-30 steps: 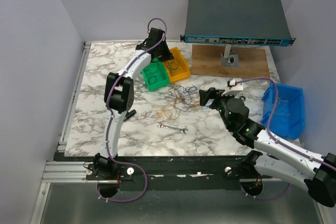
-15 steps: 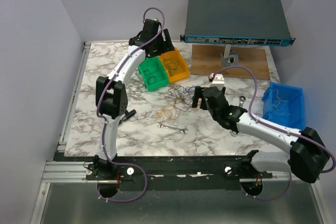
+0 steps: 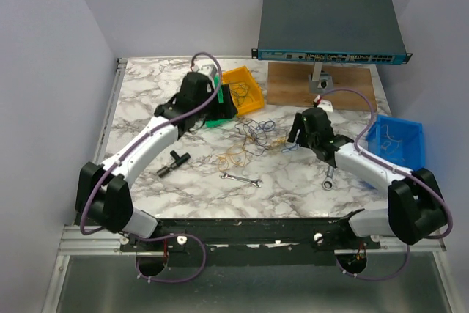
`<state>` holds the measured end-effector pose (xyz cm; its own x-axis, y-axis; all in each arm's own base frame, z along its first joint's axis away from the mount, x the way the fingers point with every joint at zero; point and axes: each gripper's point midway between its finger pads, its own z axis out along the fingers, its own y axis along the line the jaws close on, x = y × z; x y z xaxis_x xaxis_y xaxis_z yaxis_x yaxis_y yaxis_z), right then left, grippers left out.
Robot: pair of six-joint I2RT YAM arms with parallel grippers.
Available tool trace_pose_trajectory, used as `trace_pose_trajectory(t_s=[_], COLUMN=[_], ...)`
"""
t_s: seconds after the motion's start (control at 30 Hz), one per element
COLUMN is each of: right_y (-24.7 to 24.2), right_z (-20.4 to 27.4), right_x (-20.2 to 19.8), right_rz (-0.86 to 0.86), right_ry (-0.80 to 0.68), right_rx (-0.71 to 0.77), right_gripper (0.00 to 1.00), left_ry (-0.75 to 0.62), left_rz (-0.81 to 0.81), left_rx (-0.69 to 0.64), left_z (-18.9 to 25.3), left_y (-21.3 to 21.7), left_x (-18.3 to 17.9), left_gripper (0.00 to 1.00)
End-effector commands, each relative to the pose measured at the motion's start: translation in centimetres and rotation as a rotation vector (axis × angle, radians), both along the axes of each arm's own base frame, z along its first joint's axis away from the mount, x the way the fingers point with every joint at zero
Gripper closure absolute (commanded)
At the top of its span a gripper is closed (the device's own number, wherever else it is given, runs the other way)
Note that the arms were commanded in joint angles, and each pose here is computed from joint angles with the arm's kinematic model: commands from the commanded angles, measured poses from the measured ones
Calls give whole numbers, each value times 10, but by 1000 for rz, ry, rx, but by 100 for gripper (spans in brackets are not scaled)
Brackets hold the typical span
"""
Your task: Untangle the cables
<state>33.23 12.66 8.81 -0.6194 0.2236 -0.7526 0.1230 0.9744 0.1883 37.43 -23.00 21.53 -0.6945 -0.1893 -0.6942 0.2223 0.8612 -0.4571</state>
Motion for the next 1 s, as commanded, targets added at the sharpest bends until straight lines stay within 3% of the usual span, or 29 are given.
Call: trace_pose_trajectory(t_s=[0.0,0.17,0.27,0.47,0.53,0.63,0.7,0.97], right_y=[5,3,2,-11,-11,-5,-6,-6], right_z=[-19,-39,-52,-75,-80,-76,-70,-16], right_x=[-3,-4,-2,7,6,5,4,-6], right_rz=[23,4,-3,-23,-21,10,3,39], right_ry=[74,122,154,221,233,231,227,159], right_rx=[64,53,34,-106,-116,-103,-110,-70], right_gripper=[27,33,36,47,58,88,99,99], left_ry=[-94,-156,-214,-201,-191,-163,-157,-88], left_rz=[-46,-115,-119,-155,-172,-194,-215,-304], left_rx=[9,48,78,128,121,166,205,229], left_z=[-16,-37,-45,-65,-61,-70,-80,-112], left_y=[-12,-23,-26,-37,-48,-59,-66,-93], left_x=[-29,-60,-60,-50,-45,-40,-37,-30], left_gripper=[17,18,18,18,17,17,16,14])
